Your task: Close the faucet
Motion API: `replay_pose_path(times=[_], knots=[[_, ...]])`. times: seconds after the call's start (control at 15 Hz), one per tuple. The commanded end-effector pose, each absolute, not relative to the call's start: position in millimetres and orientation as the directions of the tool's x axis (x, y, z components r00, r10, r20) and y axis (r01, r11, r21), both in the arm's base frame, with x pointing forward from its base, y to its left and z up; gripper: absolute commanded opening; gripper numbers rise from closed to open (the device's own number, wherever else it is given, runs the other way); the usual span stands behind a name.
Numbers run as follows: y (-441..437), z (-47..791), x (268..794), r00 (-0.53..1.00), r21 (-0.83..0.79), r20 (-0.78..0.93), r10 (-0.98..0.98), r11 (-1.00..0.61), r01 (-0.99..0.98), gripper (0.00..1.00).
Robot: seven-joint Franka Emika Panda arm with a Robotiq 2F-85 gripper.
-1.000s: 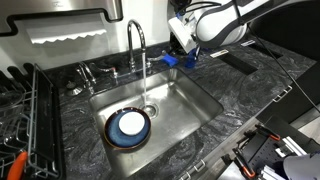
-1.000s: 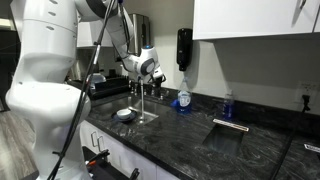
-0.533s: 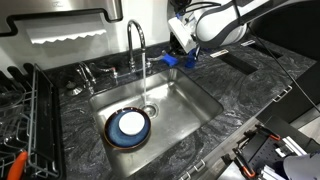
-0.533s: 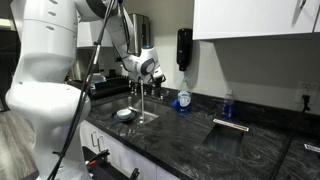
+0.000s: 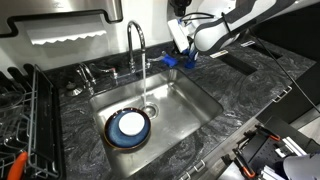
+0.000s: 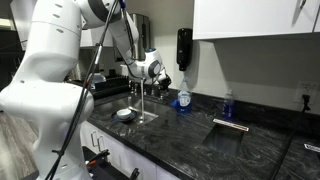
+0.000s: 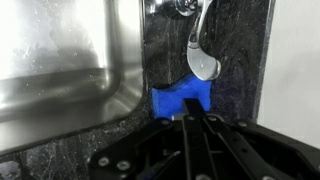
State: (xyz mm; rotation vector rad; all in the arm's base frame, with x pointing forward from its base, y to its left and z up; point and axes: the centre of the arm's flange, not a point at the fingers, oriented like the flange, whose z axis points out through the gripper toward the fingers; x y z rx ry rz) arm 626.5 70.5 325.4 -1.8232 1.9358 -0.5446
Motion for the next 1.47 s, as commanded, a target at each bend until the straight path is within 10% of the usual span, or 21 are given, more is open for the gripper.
replay_pose_path(times=[0.0,1.4], knots=[[89.9,314.9,647.0,-0.112,-0.566,-0.057,-0.992,0.125,-0.815,0.0],[95.4,276.4,737.9,-0.333,-0.621,-0.131,-0.934,0.339,-0.706,0.0]])
